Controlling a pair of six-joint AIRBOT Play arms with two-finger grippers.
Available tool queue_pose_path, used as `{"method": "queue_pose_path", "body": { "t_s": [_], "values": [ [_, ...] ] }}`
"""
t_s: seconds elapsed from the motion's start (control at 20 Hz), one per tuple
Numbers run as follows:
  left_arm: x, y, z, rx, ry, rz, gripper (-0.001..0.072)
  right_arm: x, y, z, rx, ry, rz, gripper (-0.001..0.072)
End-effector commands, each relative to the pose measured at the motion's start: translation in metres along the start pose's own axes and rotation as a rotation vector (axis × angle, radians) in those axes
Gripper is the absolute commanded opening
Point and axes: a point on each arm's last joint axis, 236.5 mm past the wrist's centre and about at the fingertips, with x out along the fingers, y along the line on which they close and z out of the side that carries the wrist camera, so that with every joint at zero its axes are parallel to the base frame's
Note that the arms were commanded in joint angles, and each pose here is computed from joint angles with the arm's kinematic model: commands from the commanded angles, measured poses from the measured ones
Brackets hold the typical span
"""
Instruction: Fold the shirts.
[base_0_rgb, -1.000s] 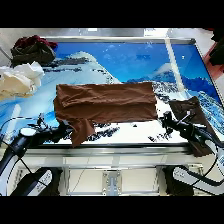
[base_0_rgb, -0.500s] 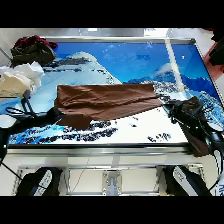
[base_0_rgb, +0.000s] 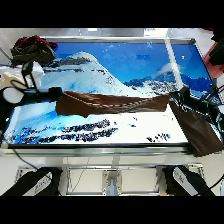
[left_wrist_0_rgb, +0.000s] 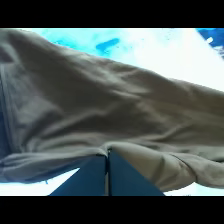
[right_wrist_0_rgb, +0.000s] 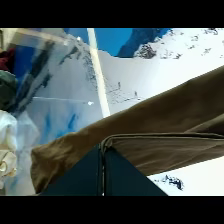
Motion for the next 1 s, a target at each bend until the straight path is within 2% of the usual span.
{"method": "queue_pose_path", "body": {
  "t_s": [0.0,0.3,0.45,0.55,0.6,0.65,0.7,0.75,0.9,0.95],
  "values": [
    [0.071,0.019,0.013,-0.008,0.052,0.073,0.0015,0.040,-0.052,0.005,0.009,0.033,-0.148,0.0033],
    [0.129,0.045,0.004,-0.058,0.140,0.123,0.0015,0.087,-0.127,0.007,0.093,0.062,-0.276,0.0033],
    [0.138,0.051,-0.007,-0.056,0.182,0.133,0.0016,0.109,-0.131,0.002,0.055,0.110,-0.279,0.0033],
    [0.138,0.052,-0.007,-0.052,0.179,0.137,0.0018,0.122,-0.124,-0.004,-0.039,0.136,-0.270,0.0039],
    [0.138,0.051,-0.005,-0.054,0.173,0.135,0.0035,0.125,-0.121,-0.005,-0.054,0.134,-0.269,0.0092],
    [0.136,0.049,0.001,-0.052,0.159,0.131,0.0226,0.125,-0.117,-0.003,-0.080,0.138,-0.263,0.0296],
    [0.133,0.046,0.011,-0.047,0.139,0.127,0.0487,0.122,-0.115,0.001,-0.093,0.148,-0.258,0.0438],
    [0.125,0.041,0.027,-0.037,0.101,0.120,0.0644,0.117,-0.111,0.008,-0.102,0.161,-0.246,0.0446],
    [0.092,0.020,0.084,-0.004,-0.040,0.089,0.0643,0.093,-0.108,0.040,-0.106,0.165,-0.227,0.0449],
    [0.081,0.013,0.100,0.003,-0.085,0.077,0.0643,0.083,-0.115,0.044,-0.100,0.179,-0.236,0.0484]
  ]
}}
